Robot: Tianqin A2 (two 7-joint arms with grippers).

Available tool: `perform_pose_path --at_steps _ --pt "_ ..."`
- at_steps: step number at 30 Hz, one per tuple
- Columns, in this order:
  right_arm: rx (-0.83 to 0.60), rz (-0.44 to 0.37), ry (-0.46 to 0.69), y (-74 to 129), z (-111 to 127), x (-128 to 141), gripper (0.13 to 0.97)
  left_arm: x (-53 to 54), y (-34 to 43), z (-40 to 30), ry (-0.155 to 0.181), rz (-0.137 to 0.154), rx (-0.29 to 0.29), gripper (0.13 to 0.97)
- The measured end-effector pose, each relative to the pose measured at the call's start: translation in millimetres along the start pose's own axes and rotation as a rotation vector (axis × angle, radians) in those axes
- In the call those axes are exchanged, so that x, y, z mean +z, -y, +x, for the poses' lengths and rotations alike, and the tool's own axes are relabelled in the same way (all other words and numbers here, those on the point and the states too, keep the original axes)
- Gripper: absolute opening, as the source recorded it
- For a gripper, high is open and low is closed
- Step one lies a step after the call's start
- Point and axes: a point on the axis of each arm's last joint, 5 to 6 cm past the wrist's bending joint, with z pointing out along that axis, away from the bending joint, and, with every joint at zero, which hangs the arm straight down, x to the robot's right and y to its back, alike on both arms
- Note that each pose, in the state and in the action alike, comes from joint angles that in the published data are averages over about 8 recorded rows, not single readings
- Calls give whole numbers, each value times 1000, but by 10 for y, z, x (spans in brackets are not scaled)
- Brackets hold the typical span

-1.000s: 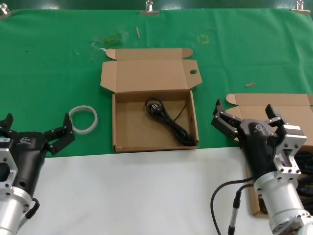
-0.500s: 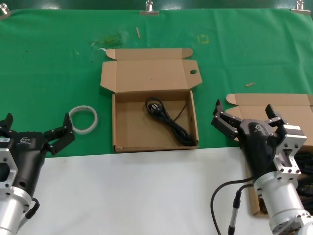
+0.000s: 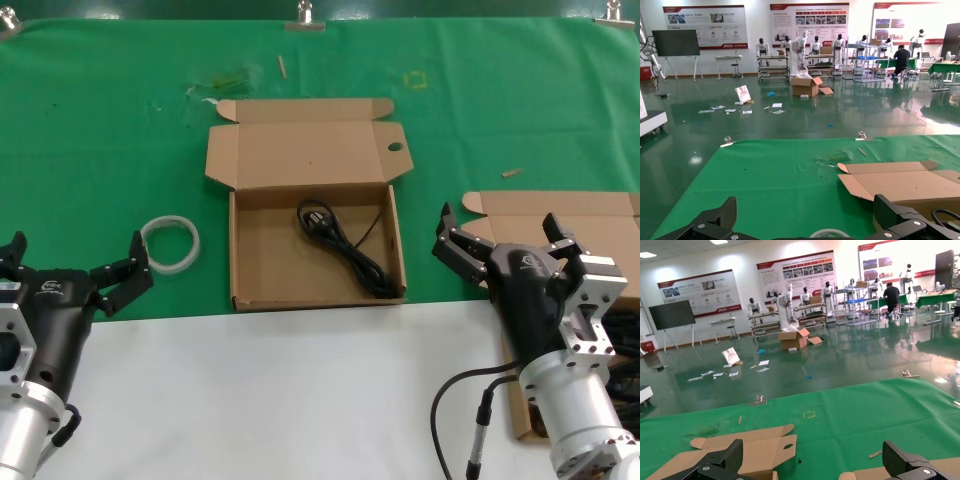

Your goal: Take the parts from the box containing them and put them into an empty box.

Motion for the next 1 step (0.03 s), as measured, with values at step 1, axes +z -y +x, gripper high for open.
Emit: perform_pose_path --at_steps 1 --pt "0 0 0 0 0 0 966 0 0 0 0 0 0 966"
